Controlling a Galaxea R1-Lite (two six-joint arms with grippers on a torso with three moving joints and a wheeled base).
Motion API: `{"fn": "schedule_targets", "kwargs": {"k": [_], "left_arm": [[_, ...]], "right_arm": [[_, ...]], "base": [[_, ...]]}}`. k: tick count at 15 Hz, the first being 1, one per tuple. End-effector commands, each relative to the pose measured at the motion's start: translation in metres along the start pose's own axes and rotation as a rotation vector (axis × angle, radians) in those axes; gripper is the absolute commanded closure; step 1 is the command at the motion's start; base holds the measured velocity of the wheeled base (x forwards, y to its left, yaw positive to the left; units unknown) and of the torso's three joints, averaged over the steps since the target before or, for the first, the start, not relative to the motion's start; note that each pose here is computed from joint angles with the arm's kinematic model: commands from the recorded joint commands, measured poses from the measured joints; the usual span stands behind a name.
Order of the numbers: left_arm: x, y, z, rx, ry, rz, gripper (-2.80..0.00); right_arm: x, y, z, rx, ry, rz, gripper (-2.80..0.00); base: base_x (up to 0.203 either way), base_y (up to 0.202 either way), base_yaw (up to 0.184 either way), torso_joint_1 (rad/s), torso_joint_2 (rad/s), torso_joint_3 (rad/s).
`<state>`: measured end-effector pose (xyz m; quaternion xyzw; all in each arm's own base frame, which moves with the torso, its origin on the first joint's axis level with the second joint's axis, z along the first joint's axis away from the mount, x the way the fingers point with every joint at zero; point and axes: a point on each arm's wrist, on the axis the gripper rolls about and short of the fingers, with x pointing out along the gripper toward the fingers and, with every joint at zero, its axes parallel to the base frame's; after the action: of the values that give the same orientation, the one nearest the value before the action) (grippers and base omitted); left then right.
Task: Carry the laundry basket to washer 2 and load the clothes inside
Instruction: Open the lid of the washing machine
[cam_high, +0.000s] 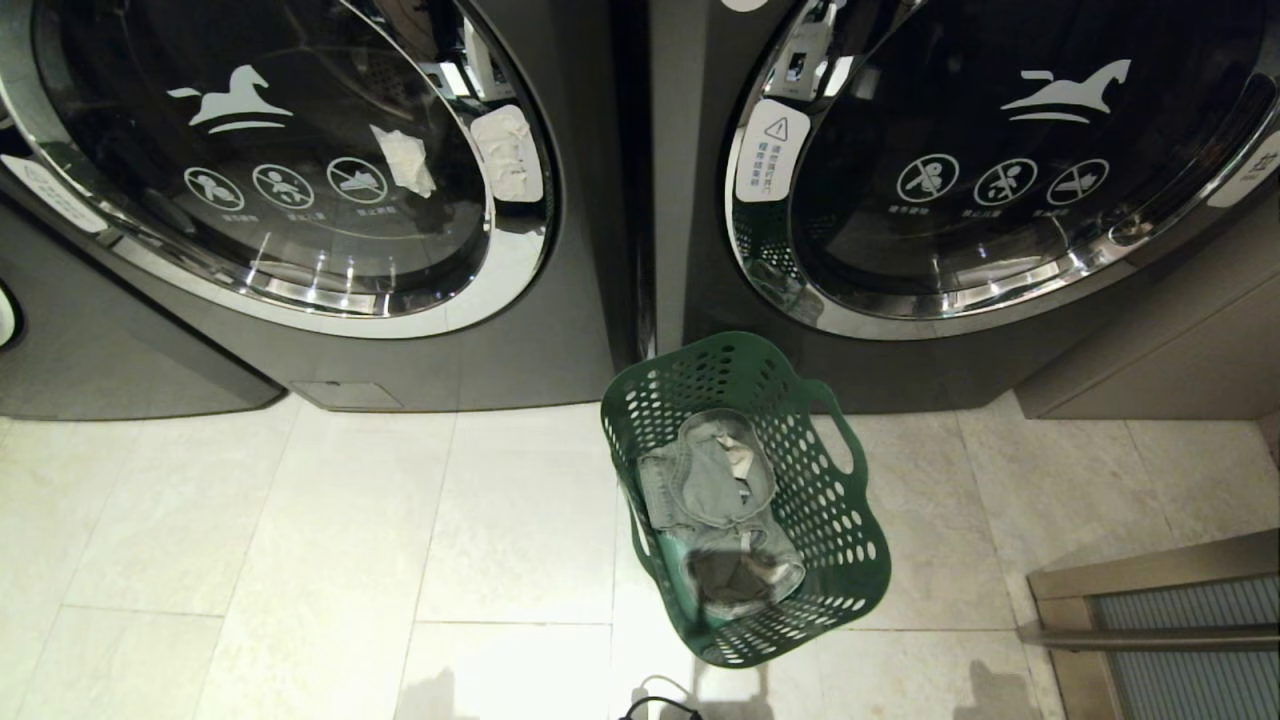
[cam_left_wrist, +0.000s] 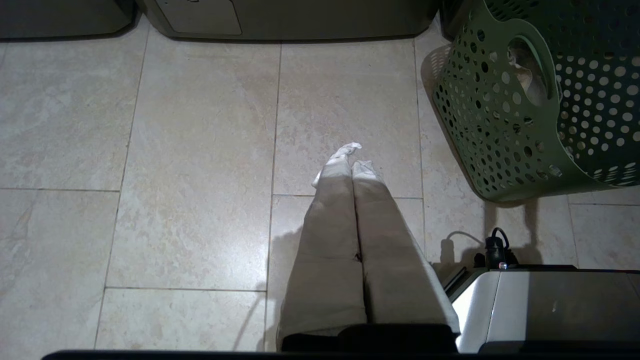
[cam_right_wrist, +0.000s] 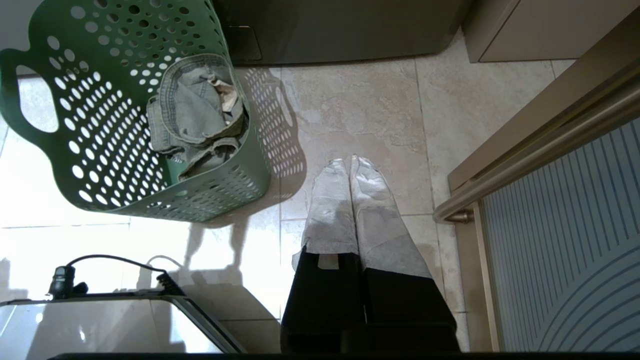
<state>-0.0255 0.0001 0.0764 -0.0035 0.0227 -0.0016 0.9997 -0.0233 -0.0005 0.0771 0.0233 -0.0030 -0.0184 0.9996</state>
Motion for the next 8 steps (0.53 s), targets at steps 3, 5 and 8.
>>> {"fn": "schedule_targets", "kwargs": {"k": [3, 5, 8], "left_arm": [[0.0000, 0.0000, 0.0000, 0.000, 0.001, 0.000, 0.00], [0.0000, 0.0000, 0.0000, 0.000, 0.001, 0.000, 0.00], [0.0000, 0.0000, -0.0001, 0.000, 0.001, 0.000, 0.00]], "right_arm": [[0.0004, 0.0000, -0.0006, -0.031, 0.002, 0.002, 0.00], [0.0002, 0.0001, -0.0004, -0.035, 0.004, 0.002, 0.00], [0.0002, 0.0000, -0.0003, -0.015, 0.002, 0.001, 0.00]], "base": [[0.000, 0.000, 0.000, 0.000, 0.00, 0.000], [0.000, 0.000, 0.000, 0.000, 0.00, 0.000], [0.000, 0.000, 0.000, 0.000, 0.00, 0.000]]}}
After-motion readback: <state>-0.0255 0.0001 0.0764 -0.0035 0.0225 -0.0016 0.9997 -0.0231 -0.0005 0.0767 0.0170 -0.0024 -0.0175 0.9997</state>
